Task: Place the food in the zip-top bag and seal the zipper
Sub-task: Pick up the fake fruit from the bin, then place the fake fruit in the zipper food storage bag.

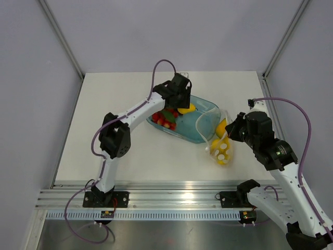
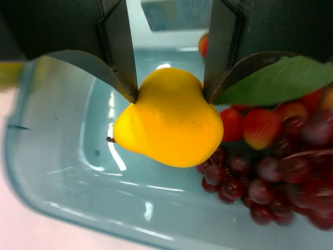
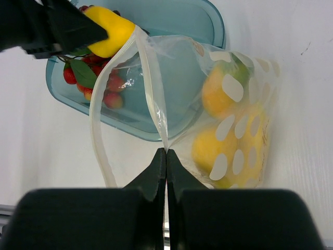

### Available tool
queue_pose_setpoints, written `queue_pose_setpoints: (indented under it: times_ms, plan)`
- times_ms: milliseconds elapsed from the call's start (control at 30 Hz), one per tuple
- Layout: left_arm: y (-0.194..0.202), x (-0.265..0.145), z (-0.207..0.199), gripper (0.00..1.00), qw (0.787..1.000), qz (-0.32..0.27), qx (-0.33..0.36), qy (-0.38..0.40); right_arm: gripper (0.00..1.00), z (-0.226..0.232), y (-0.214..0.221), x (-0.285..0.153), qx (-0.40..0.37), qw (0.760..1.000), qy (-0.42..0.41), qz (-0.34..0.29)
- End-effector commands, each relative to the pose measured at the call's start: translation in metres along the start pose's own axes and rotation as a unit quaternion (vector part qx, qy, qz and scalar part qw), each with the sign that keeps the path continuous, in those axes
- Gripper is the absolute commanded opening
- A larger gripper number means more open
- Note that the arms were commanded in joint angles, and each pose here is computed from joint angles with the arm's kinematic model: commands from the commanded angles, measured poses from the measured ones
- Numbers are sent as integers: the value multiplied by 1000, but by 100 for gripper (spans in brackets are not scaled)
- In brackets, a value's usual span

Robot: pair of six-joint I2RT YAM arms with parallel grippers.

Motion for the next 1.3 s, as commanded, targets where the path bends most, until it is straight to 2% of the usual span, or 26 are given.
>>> queue_pose_setpoints:
  times_ms: [0, 67, 367, 500, 700, 1033, 1267]
  plan:
    - [-35, -73, -3, 3, 995, -102, 1, 12, 0, 7, -10, -3, 6, 1000, -19, -24]
    - [-35, -91, -2, 0, 993, -113, 1, 17, 0, 8, -10, -2, 7, 999, -22, -23]
    - [-31, -161, -19, 0, 986, -154, 33, 60, 0, 9, -10, -1, 12, 999, -25, -21]
    - [-30, -190, -32, 0, 980, -174, 53, 86, 0, 9, -10, -1, 13, 999, -28, -20]
    - [-10, -216, -67, 0, 972, -172, 84, 137, 0, 10, -10, -3, 15, 999, -32, -22]
    - [16, -210, -87, 0, 971, -143, 77, 174, 0, 9, -10, -9, 21, 999, -38, -25]
    - [23, -189, -105, 0, 971, -105, 91, 194, 0, 9, -9, -12, 27, 998, -41, -28]
Point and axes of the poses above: each gripper's point midway between its finger pads, its own x axis out along the fingers, its own z axis along the line the jaws close on, y = z × x, the point moved 10 cm from there along -x, back along the fingers, and after that the axes turned 8 degrees about x, right-handed, at the moved point
